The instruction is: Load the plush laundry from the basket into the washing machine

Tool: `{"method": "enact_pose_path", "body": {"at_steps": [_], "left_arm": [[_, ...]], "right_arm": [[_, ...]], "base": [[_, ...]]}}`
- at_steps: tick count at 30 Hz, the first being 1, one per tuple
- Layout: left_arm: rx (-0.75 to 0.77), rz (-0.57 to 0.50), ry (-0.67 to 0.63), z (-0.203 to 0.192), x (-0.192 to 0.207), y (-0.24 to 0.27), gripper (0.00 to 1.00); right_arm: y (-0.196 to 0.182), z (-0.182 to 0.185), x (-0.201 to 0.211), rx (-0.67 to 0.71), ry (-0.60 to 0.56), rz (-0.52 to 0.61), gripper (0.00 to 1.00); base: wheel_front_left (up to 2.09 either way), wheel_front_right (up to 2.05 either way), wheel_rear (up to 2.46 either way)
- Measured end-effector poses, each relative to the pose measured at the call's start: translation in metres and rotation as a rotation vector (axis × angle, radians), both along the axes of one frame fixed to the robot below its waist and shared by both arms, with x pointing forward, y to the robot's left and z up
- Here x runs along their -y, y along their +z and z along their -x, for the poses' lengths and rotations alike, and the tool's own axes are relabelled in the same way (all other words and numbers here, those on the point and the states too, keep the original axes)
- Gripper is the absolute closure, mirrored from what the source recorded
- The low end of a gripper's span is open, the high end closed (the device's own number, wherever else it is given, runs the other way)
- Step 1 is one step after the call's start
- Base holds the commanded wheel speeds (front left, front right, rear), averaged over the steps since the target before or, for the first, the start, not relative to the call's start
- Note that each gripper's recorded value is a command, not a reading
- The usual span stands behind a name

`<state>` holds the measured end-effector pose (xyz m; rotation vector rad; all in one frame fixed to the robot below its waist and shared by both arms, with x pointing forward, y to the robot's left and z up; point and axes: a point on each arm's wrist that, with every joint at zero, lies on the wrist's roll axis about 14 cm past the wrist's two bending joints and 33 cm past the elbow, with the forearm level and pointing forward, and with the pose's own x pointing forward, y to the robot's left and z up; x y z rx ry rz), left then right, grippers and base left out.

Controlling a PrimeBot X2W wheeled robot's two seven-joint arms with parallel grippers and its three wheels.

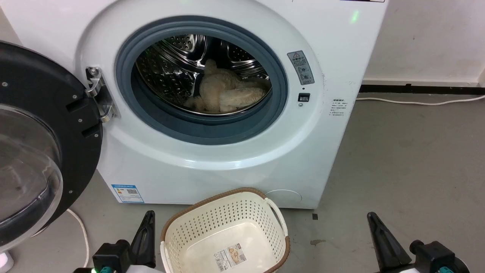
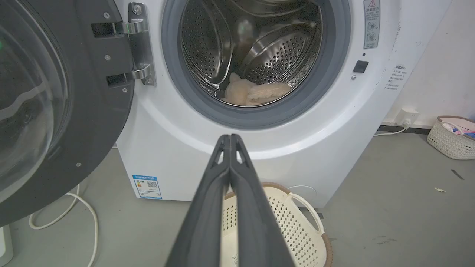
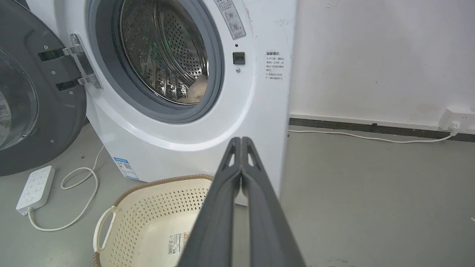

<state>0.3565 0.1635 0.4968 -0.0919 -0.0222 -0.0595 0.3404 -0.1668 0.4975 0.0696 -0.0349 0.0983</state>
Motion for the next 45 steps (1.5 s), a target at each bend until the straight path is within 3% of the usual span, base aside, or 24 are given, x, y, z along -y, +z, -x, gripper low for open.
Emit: {"method": "enact_pose_path", "body": {"at_steps": [45], "left_arm": [[-0.009,-0.06,0.017,-0.006,-0.005,0.011,1.0]], "right_arm": [[0.006,-0.01,-0.003,-0.029,0.017,0.044,1.0]], "base": [[0.0,0.0,0.0]]}}
